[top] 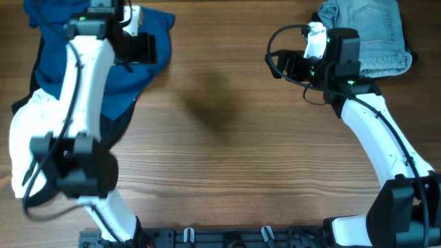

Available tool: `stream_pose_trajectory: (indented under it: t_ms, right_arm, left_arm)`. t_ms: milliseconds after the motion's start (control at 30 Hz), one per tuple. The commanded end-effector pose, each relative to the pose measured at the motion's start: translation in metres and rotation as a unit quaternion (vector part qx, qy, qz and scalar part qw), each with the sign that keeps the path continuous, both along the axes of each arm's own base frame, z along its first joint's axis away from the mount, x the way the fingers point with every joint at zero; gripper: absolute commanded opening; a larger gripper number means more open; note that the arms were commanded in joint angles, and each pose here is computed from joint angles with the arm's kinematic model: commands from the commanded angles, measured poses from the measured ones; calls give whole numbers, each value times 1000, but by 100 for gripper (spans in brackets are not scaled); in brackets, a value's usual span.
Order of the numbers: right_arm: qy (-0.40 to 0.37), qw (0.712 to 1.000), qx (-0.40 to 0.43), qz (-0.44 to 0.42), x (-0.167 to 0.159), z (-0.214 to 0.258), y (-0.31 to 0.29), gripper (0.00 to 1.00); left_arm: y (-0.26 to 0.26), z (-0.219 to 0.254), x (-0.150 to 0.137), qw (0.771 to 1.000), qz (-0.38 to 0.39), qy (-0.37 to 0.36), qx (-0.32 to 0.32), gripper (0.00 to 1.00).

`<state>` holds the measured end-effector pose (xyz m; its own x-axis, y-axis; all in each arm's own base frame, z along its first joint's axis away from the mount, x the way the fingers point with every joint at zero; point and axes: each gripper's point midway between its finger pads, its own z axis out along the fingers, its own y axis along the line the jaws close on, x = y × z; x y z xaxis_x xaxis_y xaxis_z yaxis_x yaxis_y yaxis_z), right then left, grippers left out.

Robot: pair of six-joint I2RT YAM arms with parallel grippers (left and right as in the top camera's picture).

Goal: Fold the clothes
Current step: 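Pull the blue shirt out of the pile toward the table center with left gripper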

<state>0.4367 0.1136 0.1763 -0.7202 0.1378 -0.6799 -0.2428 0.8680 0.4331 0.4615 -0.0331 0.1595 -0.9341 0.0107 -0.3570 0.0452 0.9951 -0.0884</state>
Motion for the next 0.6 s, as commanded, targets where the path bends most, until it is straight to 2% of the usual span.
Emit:
stream_pose_trajectory:
  t_ms: [0, 100, 200, 233, 300, 333, 400, 467, 567]
  right_arm:
    - [-5, 1000, -20, 5, 2, -1, -5, 97]
    - [1, 1000, -20, 5, 0, -3, -6, 98]
    - [1, 1000, -20, 5, 0, -3, -5, 98]
    - [1, 1000, -20, 5, 0, -4, -6, 98]
    - [1, 1000, -22, 3, 1, -4, -6, 98]
    - [1, 1000, -26, -2, 2, -4, -8, 98]
    - [1, 1000, -27, -4, 2, -5, -9, 97]
    - [-3, 1000, -28, -9, 4, -3, -12, 89]
    - [-29, 998, 7, -52, 10, 30, -41, 89]
  left_arm:
    - [17, -61, 19, 997, -12, 35, 64, 86]
    - [24, -90, 27, 993, -44, 48, 99, 99]
    - [25, -120, 36, 991, -56, 55, 104, 98]
    - [25, -126, 36, 991, -56, 60, 104, 88]
    - [21, -130, 33, 991, -56, 68, 101, 22]
    - [15, -130, 32, 991, -54, 69, 98, 4]
    - [2, -131, 29, 990, -66, 73, 99, 4]
    - [-22, -126, 25, 990, -78, 71, 97, 4]
    - [-81, -86, 20, 992, -101, 45, 64, 4]
